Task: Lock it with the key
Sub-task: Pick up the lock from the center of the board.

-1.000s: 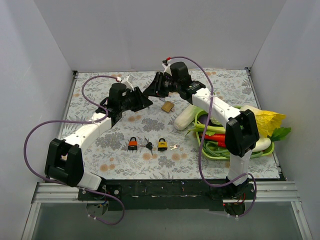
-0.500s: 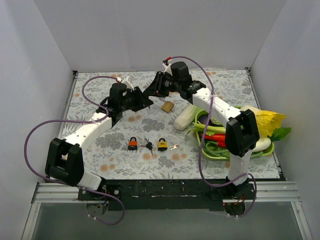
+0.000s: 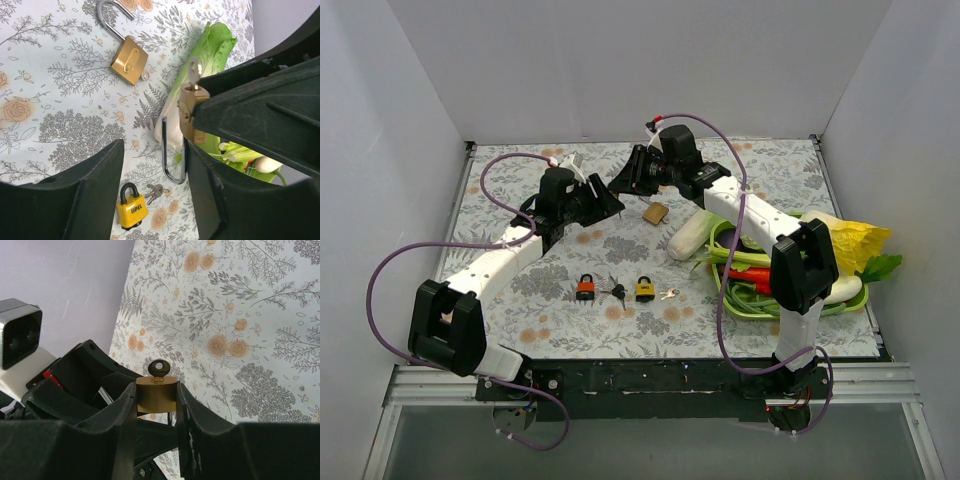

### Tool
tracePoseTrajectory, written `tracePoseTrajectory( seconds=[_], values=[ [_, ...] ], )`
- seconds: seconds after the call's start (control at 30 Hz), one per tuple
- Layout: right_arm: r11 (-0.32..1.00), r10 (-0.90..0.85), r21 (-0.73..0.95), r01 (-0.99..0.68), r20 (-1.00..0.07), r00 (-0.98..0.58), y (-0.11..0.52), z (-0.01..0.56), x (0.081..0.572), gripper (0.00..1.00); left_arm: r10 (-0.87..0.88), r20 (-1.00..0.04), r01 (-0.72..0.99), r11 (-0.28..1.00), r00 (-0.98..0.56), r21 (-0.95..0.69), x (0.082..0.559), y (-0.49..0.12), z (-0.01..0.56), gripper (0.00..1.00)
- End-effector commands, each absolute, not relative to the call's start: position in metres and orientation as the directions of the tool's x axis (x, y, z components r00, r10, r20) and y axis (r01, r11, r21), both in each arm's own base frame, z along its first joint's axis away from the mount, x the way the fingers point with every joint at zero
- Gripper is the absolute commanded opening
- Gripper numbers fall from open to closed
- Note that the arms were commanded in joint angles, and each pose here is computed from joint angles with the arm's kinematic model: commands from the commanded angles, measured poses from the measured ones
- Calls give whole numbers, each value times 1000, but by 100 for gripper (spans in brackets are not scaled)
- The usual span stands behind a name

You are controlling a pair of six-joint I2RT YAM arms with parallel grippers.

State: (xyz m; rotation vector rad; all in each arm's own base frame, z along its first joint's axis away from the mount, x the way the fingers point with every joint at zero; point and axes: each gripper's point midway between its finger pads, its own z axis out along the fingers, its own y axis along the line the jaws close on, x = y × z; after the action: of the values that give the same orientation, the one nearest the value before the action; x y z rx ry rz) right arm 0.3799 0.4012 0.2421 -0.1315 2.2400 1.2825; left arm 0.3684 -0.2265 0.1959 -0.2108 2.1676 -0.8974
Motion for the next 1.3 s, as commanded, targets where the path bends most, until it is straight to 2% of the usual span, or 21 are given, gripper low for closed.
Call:
tracePoseTrajectory(
  seconds=[0.0,0.23,0.37,0.73,0.8,0.83,0.9,1.13,1.23,1.27],
  values=[
    [526,214,752,-398,-570,-793,398,281,383,1,-413,-644,172,742,-644,-648,367,-228,228,49],
    [513,211,761,-397,-560,-802,403,280,380,1,-398,-623,194,718,-674,-668,362,-244,223,36],
    [505,212,768,-394,-553,-806,404,282,377,1,-408,-613,173,721,-677,-671,366,-244,219,26],
    [493,215,780,-385,-538,-815,410,279,374,1,-421,-576,133,716,-700,-685,373,-250,208,28],
    [493,217,780,-385,-539,-814,409,280,375,1,-422,-575,134,715,-701,-687,372,-250,210,20],
    [492,214,780,-386,-539,-815,409,279,374,1,-422,-573,132,714,-703,-687,372,-250,208,11],
    [493,214,781,-383,-536,-817,409,278,374,1,-421,-571,134,712,-705,-690,371,-250,209,2],
    [470,190,784,-406,-539,-821,408,276,368,1,-402,-600,186,703,-692,-686,365,-250,223,0],
    [446,184,790,-421,-541,-821,405,280,369,33,-370,-628,223,714,-684,-664,358,-247,229,0],
    [443,186,788,-427,-547,-816,403,283,371,47,-336,-650,250,727,-682,-639,355,-245,229,0]
  ],
)
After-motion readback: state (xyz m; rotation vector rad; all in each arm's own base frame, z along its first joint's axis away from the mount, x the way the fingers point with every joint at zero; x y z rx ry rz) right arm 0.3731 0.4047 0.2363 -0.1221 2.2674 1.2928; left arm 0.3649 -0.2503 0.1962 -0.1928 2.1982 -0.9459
